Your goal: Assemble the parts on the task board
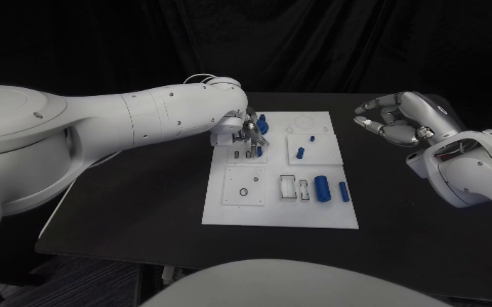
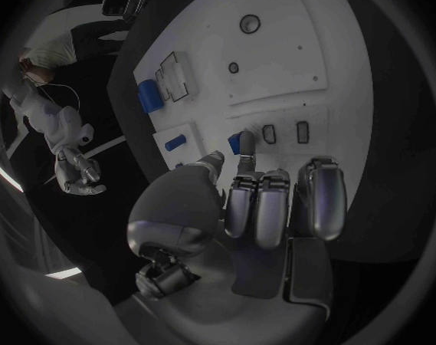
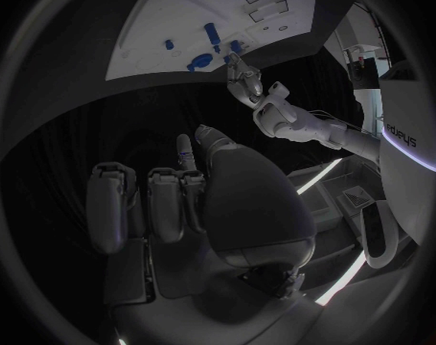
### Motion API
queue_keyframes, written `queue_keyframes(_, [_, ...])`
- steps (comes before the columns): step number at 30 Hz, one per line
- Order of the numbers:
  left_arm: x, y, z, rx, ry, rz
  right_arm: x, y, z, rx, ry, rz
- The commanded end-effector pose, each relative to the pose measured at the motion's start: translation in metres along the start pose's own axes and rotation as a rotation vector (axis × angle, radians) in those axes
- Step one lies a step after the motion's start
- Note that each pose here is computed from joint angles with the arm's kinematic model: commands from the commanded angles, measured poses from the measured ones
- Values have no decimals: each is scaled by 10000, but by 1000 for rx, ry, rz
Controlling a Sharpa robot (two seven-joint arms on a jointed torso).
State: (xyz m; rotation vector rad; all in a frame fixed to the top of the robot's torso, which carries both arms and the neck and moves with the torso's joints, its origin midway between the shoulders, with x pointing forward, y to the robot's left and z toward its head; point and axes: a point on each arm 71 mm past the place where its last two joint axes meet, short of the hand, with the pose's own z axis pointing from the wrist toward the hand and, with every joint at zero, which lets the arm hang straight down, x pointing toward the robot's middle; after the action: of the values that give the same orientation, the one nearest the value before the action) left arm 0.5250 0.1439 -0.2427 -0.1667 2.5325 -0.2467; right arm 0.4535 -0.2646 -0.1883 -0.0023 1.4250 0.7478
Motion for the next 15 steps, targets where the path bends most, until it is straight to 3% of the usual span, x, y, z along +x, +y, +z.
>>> queue_keyframes(1, [9, -32, 10, 28, -2, -11, 12, -19, -8, 20, 7, 0])
queue_keyframes(15, [53, -37, 67, 30, 9, -13, 16, -15, -5, 21, 9, 1])
